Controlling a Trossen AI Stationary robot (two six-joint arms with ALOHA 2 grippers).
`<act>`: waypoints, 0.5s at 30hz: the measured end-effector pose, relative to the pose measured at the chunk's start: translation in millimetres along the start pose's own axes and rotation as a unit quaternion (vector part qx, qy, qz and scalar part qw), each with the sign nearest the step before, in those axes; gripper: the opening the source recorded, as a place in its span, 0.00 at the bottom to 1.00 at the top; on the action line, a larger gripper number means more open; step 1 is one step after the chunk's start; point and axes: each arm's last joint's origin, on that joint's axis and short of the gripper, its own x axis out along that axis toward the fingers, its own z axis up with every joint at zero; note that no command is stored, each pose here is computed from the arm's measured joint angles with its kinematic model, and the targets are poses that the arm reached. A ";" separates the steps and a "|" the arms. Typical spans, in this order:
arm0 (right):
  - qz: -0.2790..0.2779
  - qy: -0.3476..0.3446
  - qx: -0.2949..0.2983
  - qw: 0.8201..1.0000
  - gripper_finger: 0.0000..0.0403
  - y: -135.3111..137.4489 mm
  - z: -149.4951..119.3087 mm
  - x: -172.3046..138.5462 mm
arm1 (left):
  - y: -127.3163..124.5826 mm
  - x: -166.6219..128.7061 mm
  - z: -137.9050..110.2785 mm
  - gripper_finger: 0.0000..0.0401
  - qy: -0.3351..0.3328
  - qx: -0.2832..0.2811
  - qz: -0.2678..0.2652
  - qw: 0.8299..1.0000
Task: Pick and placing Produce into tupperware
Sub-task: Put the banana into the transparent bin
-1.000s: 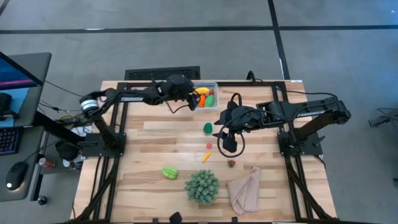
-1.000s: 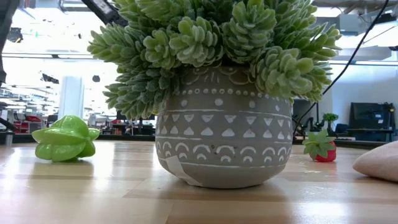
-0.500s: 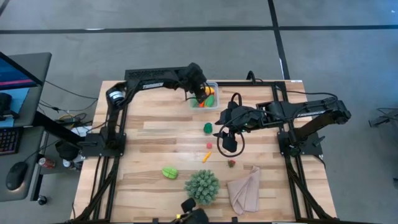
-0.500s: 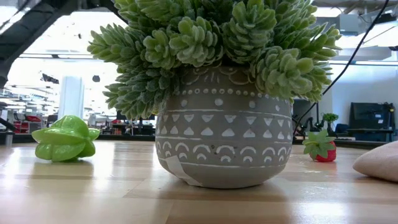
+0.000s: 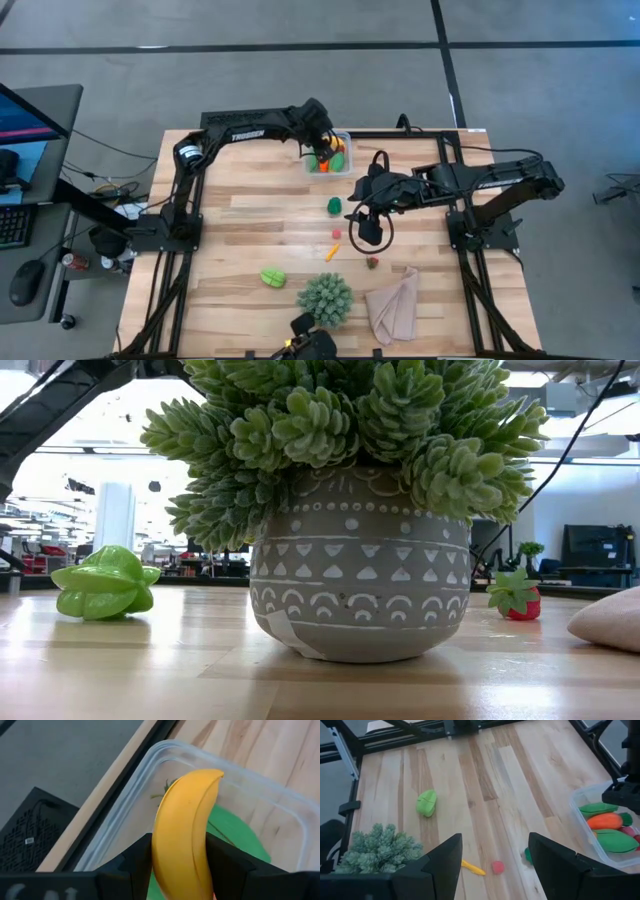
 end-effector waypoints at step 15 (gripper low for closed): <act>0.000 0.000 0.001 1.000 0.55 -0.6 0.1 0.0 | 1.3 0.0 -1.9 0.46 0.010 0.009 0.025 1.000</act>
